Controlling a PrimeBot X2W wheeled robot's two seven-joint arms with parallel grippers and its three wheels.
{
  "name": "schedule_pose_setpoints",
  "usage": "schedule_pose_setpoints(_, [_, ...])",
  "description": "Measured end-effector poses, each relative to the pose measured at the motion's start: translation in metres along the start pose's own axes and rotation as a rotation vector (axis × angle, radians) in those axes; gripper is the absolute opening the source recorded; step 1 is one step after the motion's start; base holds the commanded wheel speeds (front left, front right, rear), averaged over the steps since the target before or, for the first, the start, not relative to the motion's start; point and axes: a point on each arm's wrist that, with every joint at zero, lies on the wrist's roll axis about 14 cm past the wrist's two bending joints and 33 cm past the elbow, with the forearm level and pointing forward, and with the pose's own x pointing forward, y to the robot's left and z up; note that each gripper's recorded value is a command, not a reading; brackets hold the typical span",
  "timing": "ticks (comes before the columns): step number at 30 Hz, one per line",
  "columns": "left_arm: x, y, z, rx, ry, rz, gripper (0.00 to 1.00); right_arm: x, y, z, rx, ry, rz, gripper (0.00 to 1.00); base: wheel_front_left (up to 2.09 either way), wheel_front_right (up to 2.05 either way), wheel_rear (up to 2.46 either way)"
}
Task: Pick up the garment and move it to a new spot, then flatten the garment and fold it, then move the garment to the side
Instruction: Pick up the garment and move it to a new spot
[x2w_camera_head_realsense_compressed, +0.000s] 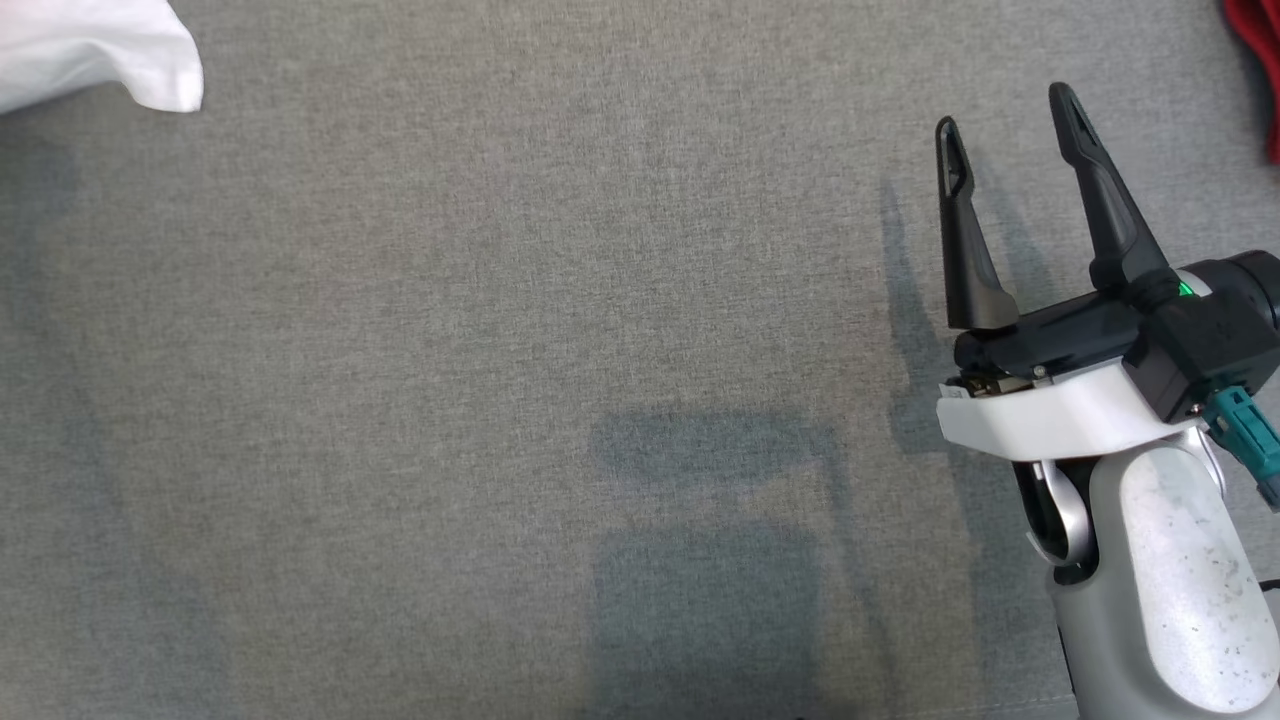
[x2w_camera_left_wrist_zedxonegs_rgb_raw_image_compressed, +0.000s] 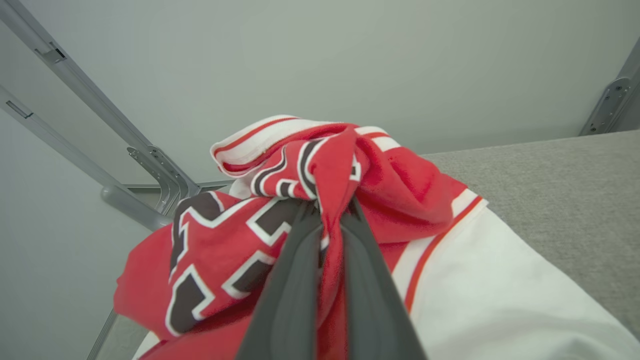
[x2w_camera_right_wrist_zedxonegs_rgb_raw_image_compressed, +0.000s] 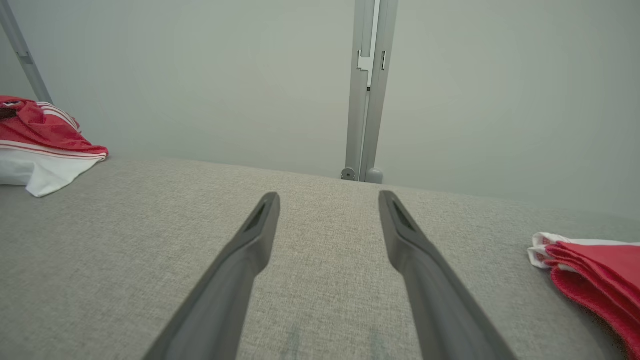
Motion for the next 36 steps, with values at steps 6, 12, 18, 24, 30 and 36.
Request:
schedule_pose_setpoints(6, [-0.022, -0.013, 0.066, 0.064, -0.124, -0.067, 0.00, -0.011, 0.001, 0.032, 0.013, -0.058, -0.007, 1.00, 0.00, 0.00, 0.00])
schedule_pose_setpoints(12, [-0.061, -0.063, 0.142, 0.144, -0.289, -0.221, 0.00, -0.035, -0.008, 0.065, 0.013, -0.107, -0.050, 1.00, 0.00, 0.00, 0.00])
schedule_pose_setpoints(18, [-0.124, -0.123, 0.198, 0.182, -0.409, -0.421, 0.00, -0.070, -0.018, 0.093, 0.013, -0.150, -0.102, 1.00, 0.00, 0.00, 0.00])
schedule_pose_setpoints(24, [-0.187, -0.185, 0.212, 0.202, -0.460, -0.623, 0.00, -0.100, -0.026, 0.113, 0.018, -0.189, -0.144, 1.00, 0.00, 0.00, 0.00])
schedule_pose_setpoints(30, [-0.224, -0.260, 0.188, 0.119, -0.430, -0.813, 0.00, -0.119, -0.039, 0.121, 0.007, -0.204, -0.193, 1.00, 0.00, 0.00, 0.00])
schedule_pose_setpoints(36, [-0.212, -0.312, 0.129, 0.088, -0.290, -0.892, 0.00, -0.121, -0.049, 0.110, 0.021, -0.176, -0.222, 1.00, 0.00, 0.00, 0.00])
